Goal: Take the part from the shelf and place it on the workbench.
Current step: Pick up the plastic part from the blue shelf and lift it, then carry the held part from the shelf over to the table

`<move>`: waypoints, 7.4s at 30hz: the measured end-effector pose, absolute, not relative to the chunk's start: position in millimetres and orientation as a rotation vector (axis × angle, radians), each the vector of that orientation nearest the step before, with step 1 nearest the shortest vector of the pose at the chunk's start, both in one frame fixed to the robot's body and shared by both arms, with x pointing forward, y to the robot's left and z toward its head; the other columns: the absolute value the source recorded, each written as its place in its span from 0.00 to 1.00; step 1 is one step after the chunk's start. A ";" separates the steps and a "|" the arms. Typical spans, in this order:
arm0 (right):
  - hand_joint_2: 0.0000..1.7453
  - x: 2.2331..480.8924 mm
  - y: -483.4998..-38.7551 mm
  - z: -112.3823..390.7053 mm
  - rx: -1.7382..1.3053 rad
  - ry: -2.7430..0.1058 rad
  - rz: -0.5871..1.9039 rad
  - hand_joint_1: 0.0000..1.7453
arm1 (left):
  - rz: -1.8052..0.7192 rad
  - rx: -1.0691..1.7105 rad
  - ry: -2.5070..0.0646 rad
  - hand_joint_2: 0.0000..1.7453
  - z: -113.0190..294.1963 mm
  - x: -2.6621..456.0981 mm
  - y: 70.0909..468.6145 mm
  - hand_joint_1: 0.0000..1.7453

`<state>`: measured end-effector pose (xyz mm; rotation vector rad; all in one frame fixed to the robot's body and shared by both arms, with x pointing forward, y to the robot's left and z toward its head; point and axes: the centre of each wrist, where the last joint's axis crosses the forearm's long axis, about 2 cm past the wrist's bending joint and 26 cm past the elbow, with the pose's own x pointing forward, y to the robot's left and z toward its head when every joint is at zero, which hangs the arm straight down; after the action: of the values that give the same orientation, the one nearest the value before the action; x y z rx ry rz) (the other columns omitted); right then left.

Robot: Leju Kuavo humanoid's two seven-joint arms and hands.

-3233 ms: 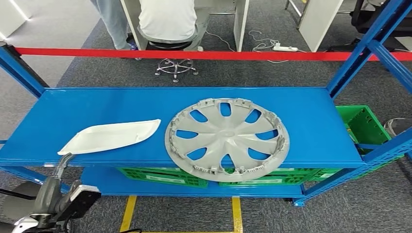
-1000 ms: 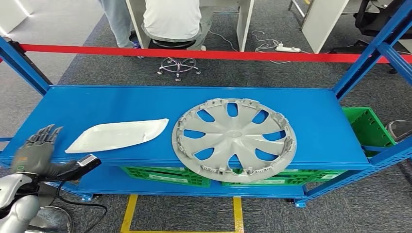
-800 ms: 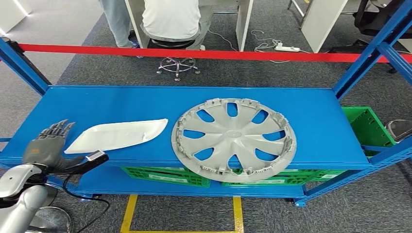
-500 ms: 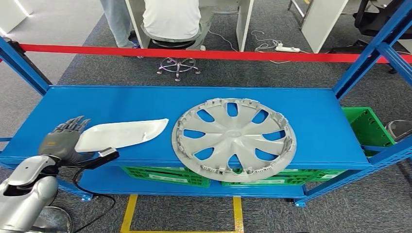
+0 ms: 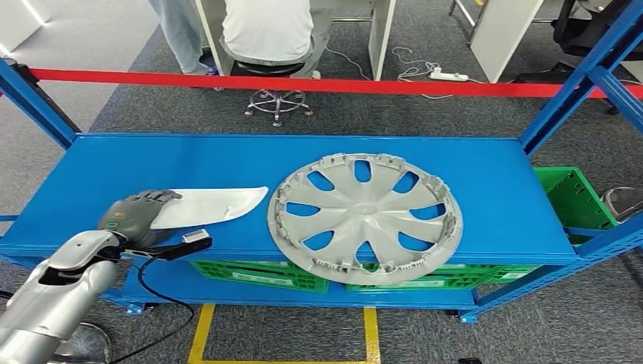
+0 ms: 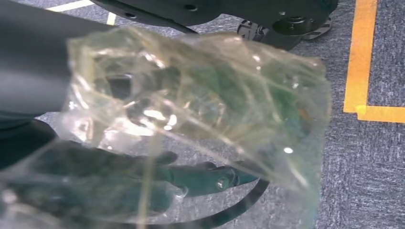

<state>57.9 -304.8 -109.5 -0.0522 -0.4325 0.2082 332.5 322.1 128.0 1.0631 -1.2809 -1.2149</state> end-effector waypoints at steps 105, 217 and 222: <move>0.00 14.8 -310.9 -113.7 -0.104 -0.600 -0.074 0.00 | -0.309 0.629 -2.029 1.00 138.4 140.2 225.7 1.00; 0.00 -2.5 -316.5 -111.7 -0.121 -0.588 -0.181 0.00 | -0.238 0.312 -2.036 1.00 131.0 168.9 213.0 1.00; 0.00 -6.4 -314.8 -109.2 -0.100 -0.572 -0.191 0.00 | -0.262 0.305 -2.021 1.00 126.2 170.6 211.4 1.00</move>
<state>-6.4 -314.8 -109.2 -0.0997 -0.5721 -0.1910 170.6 211.4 126.2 0.3047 -2.0206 -0.2621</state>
